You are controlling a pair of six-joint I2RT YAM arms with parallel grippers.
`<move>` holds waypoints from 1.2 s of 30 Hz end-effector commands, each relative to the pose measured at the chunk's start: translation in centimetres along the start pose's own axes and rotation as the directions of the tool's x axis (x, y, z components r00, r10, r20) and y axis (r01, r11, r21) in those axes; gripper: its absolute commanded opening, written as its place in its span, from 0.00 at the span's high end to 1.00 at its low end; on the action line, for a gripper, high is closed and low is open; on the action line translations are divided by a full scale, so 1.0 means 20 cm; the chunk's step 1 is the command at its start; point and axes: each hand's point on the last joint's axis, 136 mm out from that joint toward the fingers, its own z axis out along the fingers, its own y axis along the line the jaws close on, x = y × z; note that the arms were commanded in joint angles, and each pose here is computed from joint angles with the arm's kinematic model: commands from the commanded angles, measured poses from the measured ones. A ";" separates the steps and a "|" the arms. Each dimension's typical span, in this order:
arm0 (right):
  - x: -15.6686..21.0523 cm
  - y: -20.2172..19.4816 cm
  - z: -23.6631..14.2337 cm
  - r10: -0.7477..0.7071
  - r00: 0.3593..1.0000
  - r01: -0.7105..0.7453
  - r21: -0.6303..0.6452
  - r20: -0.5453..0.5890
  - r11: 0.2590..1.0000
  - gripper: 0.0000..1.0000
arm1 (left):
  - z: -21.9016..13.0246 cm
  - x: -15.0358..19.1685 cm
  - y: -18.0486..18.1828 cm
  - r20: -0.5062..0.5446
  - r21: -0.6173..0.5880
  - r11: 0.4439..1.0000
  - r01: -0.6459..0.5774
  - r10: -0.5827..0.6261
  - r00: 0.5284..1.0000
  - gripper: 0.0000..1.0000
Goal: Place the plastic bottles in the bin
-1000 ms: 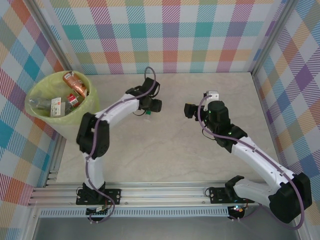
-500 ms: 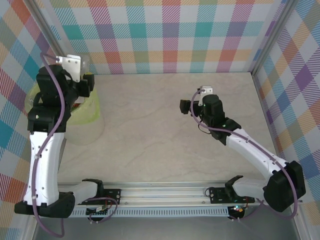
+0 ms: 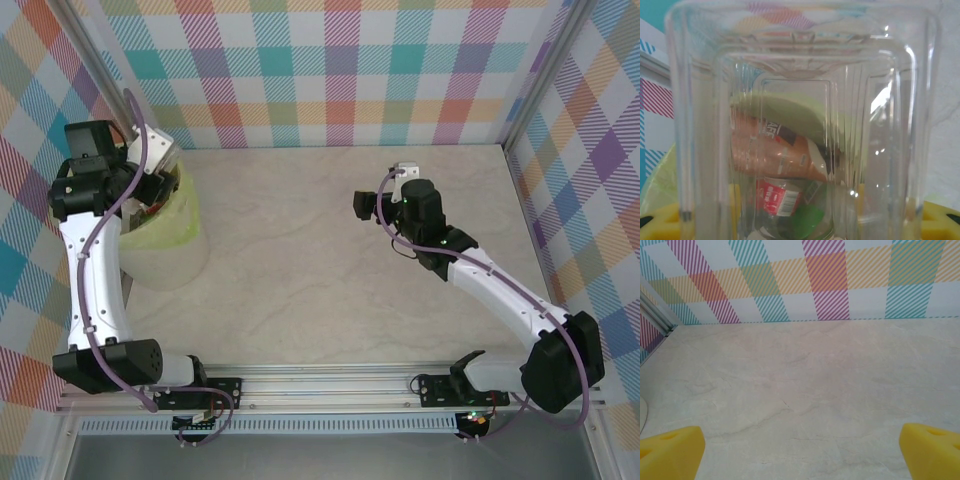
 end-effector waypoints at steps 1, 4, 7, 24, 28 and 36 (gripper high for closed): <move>-0.08 0.02 -0.03 -0.009 0.999 0.009 -0.010 0.031 1.000 0.00 | -0.07 -0.04 0.03 0.086 0.017 0.997 -0.079 0.078 0.993 0.43; -0.09 0.02 -0.05 0.002 0.999 -0.001 -0.014 0.035 1.000 0.00 | -0.08 0.01 0.06 0.107 0.027 0.998 -0.050 0.047 0.993 0.36; -0.10 0.02 -0.06 0.010 0.999 -0.009 -0.019 0.042 1.000 0.00 | -0.03 0.07 0.07 0.089 0.027 0.998 -0.062 0.059 0.994 0.29; -0.05 0.00 -0.07 0.033 0.999 -0.032 -0.012 0.031 0.999 0.00 | -0.25 -0.26 0.14 0.373 0.048 0.994 0.100 -0.111 0.921 0.00; -0.04 -0.02 -0.08 0.018 0.999 -0.019 0.008 0.031 1.000 0.00 | -0.39 -0.45 0.11 0.509 0.164 0.971 0.173 -0.233 0.829 0.00; -0.02 -0.07 -0.06 0.017 0.999 -0.020 0.054 0.045 0.998 0.00 | -0.63 -0.71 0.13 0.657 0.167 0.888 0.429 -0.425 0.622 0.00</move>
